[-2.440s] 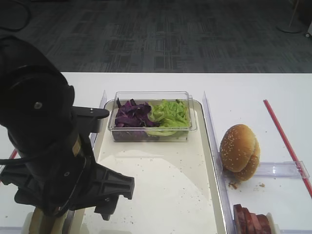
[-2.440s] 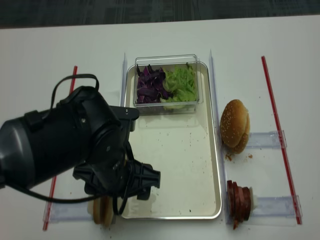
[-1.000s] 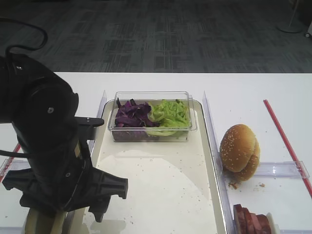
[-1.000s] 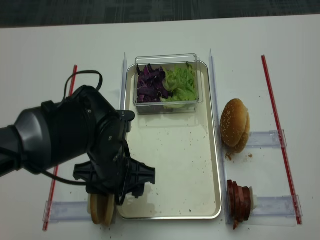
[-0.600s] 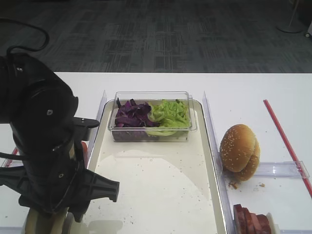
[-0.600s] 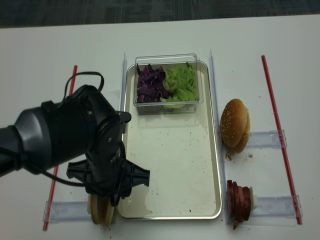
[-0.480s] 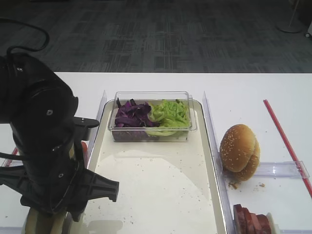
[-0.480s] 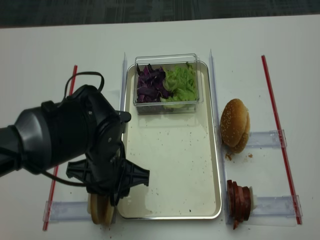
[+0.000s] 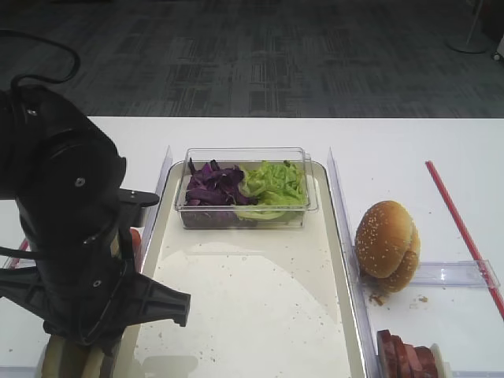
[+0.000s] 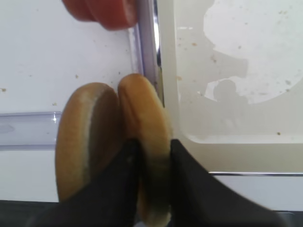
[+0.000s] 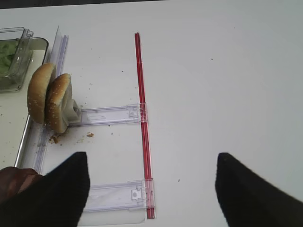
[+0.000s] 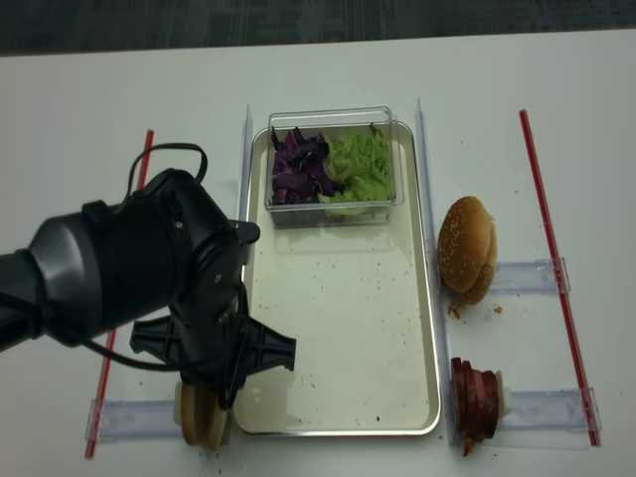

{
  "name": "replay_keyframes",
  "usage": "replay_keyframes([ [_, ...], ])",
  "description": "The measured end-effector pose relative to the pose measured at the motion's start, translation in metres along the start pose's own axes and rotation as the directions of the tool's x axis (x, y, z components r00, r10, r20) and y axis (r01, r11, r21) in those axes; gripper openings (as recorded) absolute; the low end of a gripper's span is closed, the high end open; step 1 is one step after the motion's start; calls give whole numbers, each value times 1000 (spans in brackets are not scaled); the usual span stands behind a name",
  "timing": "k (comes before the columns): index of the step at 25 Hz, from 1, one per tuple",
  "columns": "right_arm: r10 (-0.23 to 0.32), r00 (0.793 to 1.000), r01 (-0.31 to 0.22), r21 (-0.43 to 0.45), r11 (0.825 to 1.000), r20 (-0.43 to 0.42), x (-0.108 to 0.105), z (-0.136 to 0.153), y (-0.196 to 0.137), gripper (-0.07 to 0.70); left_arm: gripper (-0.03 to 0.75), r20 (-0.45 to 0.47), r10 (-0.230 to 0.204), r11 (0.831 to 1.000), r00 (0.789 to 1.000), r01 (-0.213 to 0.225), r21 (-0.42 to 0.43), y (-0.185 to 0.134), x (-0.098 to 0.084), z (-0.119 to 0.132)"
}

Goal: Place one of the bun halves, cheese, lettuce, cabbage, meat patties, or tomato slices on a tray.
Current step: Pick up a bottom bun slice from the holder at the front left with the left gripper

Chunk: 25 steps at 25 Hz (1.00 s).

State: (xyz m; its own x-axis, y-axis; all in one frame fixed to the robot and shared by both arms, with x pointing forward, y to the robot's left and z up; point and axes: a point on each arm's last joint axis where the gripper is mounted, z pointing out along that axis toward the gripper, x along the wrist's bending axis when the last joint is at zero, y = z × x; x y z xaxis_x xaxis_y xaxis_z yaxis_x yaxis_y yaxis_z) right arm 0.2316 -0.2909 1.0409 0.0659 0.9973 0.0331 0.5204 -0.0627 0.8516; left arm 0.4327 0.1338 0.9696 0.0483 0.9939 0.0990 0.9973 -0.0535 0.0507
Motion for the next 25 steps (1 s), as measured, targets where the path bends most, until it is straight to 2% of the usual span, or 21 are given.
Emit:
replay_keyframes([
  [9, 0, 1000, 0, 0, 1000, 0, 0, 0, 0, 571, 53, -9, 2, 1000, 1000, -2, -2, 0, 1, 0],
  [25, 0, 1000, 0, 0, 1000, 0, 0, 0, 0, 571, 39, -19, 5, 1000, 1000, -5, -2, 1, 2, -2],
])
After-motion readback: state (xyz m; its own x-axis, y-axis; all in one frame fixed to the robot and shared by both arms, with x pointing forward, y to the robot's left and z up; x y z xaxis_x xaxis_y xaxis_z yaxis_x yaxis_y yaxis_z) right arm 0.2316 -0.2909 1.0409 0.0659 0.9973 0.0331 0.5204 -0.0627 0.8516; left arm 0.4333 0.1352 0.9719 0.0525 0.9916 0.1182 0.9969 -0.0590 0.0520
